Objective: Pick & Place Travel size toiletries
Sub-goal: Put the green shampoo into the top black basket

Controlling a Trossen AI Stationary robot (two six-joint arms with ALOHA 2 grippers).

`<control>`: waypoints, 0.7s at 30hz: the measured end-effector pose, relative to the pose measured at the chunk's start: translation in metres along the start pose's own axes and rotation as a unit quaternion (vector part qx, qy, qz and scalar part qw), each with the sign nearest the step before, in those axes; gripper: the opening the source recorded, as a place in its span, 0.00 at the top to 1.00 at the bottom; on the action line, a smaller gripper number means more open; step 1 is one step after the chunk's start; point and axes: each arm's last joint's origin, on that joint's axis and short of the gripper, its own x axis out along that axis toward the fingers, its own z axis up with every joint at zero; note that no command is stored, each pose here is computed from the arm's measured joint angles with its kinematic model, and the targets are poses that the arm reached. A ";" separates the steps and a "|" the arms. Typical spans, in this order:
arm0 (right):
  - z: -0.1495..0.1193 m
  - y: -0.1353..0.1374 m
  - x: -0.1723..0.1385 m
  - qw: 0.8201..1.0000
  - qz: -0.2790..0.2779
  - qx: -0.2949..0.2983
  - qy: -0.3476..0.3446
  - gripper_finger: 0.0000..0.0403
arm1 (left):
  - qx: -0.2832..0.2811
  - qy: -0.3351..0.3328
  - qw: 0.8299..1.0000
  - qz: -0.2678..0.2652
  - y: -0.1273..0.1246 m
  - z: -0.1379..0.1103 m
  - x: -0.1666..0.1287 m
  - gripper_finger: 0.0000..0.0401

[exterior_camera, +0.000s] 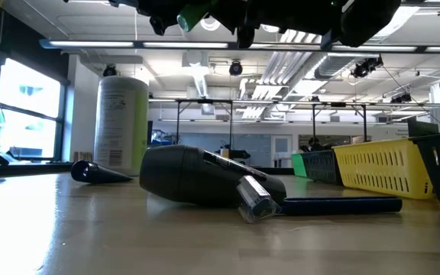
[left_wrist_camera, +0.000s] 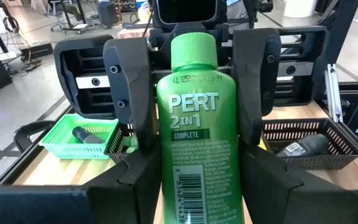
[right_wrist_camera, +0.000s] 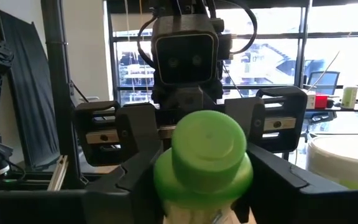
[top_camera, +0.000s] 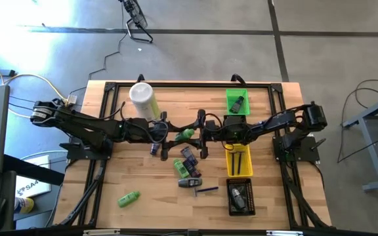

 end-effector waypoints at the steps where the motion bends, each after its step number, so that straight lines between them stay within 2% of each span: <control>1: 0.000 0.000 0.000 1.000 0.000 0.000 0.000 0.54 | 0.000 0.000 1.000 0.000 0.000 0.000 0.000 0.56; 7: 0.000 0.000 0.000 1.000 0.000 0.000 0.002 0.61 | 0.001 0.001 1.000 0.001 0.000 0.000 0.000 0.56; 15: 0.000 0.000 0.000 1.000 -0.010 0.000 0.002 0.57 | 0.002 0.002 1.000 0.001 0.000 0.000 0.000 0.56; 21: -0.001 0.000 0.000 1.000 -0.010 0.000 0.005 0.61 | 0.004 0.008 1.000 0.002 0.000 -0.002 0.000 0.56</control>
